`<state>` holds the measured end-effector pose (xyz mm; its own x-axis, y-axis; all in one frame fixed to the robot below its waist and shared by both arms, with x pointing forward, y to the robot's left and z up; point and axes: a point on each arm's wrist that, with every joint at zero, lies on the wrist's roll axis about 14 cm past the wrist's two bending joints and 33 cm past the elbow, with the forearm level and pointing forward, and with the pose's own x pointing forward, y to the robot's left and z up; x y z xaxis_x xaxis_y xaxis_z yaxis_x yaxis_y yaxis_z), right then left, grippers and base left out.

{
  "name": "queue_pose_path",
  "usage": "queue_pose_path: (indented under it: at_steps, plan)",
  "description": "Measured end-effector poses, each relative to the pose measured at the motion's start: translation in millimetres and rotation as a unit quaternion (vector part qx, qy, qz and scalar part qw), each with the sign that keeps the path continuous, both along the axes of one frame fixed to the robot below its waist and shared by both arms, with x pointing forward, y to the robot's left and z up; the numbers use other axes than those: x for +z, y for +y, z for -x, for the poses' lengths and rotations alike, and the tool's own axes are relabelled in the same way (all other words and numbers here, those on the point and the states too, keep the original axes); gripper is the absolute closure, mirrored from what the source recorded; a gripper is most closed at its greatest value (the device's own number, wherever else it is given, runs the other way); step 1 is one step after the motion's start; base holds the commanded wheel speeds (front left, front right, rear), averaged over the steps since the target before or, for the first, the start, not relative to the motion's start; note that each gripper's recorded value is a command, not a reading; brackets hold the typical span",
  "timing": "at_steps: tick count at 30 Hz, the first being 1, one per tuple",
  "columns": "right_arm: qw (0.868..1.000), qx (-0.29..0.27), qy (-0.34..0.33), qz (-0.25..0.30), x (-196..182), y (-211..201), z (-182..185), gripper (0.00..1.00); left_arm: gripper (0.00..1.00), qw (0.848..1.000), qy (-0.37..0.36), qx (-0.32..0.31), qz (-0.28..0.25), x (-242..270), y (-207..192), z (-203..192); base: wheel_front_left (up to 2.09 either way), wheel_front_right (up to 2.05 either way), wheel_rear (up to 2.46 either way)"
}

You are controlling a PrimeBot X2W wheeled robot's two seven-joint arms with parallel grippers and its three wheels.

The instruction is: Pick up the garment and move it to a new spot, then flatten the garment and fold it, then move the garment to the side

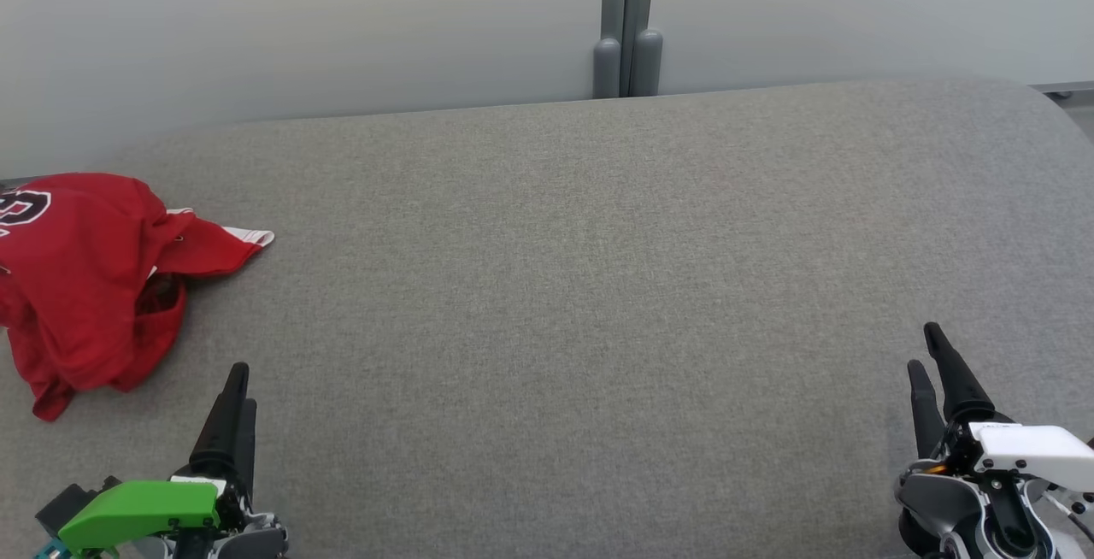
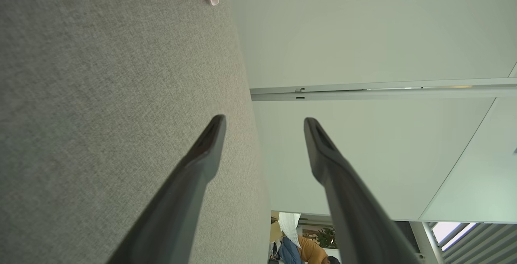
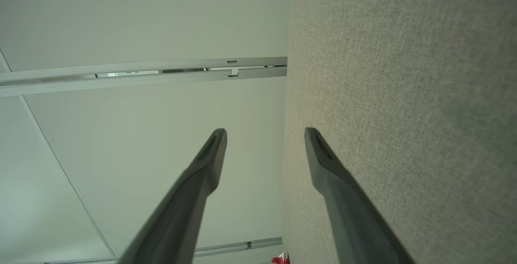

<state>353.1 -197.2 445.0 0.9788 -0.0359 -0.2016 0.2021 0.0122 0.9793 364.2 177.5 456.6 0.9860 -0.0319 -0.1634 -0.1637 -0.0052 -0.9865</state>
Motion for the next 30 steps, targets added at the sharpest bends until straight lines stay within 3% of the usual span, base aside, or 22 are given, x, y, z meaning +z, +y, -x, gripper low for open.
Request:
queue_pose_path:
  at_steps: [13,30]
  plan:
    - [0.990,0.041,-0.007,0.132,10,0,-5,0.00,0.00,0.996,-0.006,-0.011,-0.084,3,1,0,0.00,0.00,0.00]
    - [0.957,0.076,-0.025,0.279,27,12,-12,0.00,0.00,0.977,-0.008,-0.036,-0.212,4,-1,1,0.00,0.00,0.00]
